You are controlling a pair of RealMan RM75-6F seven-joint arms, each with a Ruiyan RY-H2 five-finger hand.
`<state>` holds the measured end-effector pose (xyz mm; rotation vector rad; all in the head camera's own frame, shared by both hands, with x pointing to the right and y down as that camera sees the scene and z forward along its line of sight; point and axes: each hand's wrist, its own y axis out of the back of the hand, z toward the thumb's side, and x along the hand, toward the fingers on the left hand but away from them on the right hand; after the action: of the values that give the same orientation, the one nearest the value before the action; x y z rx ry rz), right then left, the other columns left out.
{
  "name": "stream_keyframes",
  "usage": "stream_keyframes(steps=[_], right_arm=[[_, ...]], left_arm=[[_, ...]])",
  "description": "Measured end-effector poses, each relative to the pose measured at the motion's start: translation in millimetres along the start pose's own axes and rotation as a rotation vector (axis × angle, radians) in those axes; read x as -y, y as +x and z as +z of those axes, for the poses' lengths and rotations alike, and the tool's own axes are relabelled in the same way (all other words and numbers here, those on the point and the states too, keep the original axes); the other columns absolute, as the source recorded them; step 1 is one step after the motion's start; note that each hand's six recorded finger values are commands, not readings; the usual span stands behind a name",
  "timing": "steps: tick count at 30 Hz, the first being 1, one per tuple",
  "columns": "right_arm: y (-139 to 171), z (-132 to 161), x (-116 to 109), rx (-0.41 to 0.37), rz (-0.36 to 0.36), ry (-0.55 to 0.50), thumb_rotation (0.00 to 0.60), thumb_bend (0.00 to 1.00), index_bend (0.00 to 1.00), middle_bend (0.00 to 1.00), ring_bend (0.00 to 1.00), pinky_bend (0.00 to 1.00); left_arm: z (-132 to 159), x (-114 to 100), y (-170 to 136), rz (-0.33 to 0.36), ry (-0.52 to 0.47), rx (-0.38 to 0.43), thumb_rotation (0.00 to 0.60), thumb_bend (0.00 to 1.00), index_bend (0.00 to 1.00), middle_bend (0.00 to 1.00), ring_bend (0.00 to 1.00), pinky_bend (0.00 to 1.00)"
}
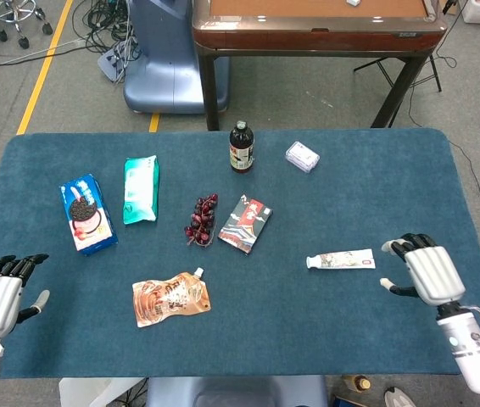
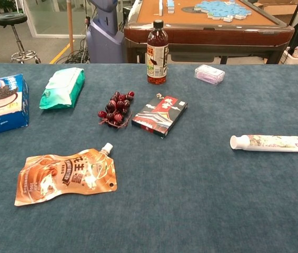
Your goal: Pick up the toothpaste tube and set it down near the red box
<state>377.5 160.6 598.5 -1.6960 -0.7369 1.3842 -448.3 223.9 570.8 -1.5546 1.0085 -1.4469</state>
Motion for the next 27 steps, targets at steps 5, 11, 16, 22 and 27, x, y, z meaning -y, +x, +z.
stream_keyframes(steps=[5, 11, 16, 22, 27], right_arm=[[-35.2, 22.5, 12.6, -0.08, 0.052, 0.026, 0.6, 0.15, 0.37, 0.43, 0.26, 0.25], [-69.4, 48.5, 36.2, -0.155, 0.111, 0.07, 0.6, 0.18, 0.37, 0.43, 0.26, 0.25], [-86.3, 58.4, 54.4, -0.182, 0.157, 0.108, 0.6, 0.19, 0.37, 0.43, 0.26, 0.25], [-96.3, 60.4, 71.0, -0.181, 0.195, 0.119, 0.6, 0.21, 0.39, 0.43, 0.26, 0.25], [-100.3, 57.7, 80.7, -0.175, 0.223, 0.134, 0.6, 0.21, 0.39, 0.43, 0.26, 0.25]], left_arm=[[-0.4, -1.0, -1.3, -0.004, 0.002, 0.0, 0.6, 0.26, 0.23, 0.3, 0.31, 0.16], [-3.2, -3.6, -3.7, -0.001, 0.001, -0.011, 0.6, 0.26, 0.23, 0.3, 0.31, 0.16], [-6.2, -4.2, -7.0, -0.003, -0.003, -0.024, 0.6, 0.26, 0.23, 0.3, 0.31, 0.16], [-7.5, -3.5, -8.5, -0.007, -0.007, -0.031, 0.6, 0.26, 0.23, 0.3, 0.31, 0.16], [-7.0, -3.4, -8.0, -0.007, -0.007, -0.028, 0.6, 0.26, 0.23, 0.3, 0.31, 0.15]])
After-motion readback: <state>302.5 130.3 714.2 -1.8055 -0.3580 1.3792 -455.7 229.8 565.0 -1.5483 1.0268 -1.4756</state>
